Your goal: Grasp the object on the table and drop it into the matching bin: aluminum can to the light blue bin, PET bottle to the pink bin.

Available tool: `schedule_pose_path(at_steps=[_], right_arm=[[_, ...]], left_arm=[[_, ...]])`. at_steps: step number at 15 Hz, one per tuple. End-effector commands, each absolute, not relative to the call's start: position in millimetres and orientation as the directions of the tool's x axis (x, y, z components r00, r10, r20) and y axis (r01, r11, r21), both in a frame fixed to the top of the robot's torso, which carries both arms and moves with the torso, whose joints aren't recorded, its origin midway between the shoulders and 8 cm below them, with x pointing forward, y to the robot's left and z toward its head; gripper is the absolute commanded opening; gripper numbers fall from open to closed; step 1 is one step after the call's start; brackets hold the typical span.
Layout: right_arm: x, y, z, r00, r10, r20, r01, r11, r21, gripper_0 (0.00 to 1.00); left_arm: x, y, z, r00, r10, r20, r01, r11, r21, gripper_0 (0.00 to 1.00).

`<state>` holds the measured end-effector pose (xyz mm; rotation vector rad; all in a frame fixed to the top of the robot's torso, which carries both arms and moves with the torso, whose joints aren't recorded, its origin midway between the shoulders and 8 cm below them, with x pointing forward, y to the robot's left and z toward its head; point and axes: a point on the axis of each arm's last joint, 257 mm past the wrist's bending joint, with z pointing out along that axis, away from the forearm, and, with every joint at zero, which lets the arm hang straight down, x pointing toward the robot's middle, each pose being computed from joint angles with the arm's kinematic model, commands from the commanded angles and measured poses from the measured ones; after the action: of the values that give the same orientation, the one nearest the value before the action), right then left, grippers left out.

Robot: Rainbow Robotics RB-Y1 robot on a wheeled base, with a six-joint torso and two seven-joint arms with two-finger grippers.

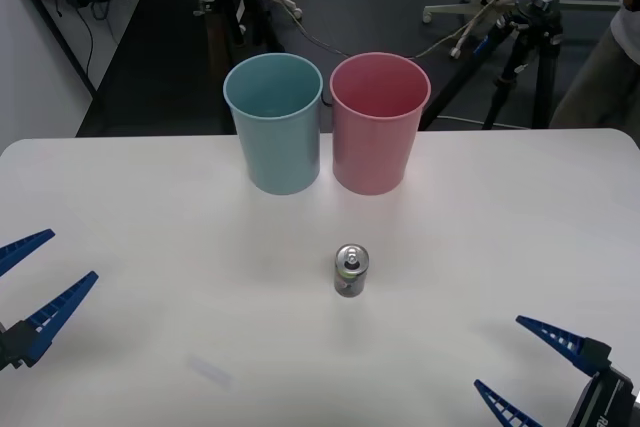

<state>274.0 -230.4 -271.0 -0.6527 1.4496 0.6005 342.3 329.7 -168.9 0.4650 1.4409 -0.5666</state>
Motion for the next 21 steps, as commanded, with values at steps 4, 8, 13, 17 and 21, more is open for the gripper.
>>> schedule_pose_path(at_steps=[4, 8, 13, 17, 21], right_arm=[[299, -194, -285, 0.039, -0.036, -0.999, -0.717, 0.695, -0.053, 1.00], [320, -167, -291, 0.042, -0.049, -0.998, -0.714, 0.698, -0.064, 1.00], [347, -136, -299, 0.030, -0.075, -0.997, -0.694, 0.716, -0.075, 1.00], [360, -112, -302, 0.036, -0.092, -0.995, -0.680, 0.727, -0.092, 1.00], [372, -95, -307, 0.038, -0.121, -0.992, -0.666, 0.737, -0.115, 1.00]], left_arm=[[342, 330, -169, 0.041, -0.082, -0.996, 0.618, 0.785, -0.039, 1.00], [342, 330, -169, 0.041, -0.082, -0.996, 0.618, 0.785, -0.039, 1.00], [342, 330, -169, 0.041, -0.082, -0.996, 0.618, 0.785, -0.039, 1.00], [342, 330, -169, 0.041, -0.082, -0.996, 0.618, 0.785, -0.039, 1.00], [342, 330, -169, 0.041, -0.082, -0.996, 0.618, 0.785, -0.039, 1.00]])
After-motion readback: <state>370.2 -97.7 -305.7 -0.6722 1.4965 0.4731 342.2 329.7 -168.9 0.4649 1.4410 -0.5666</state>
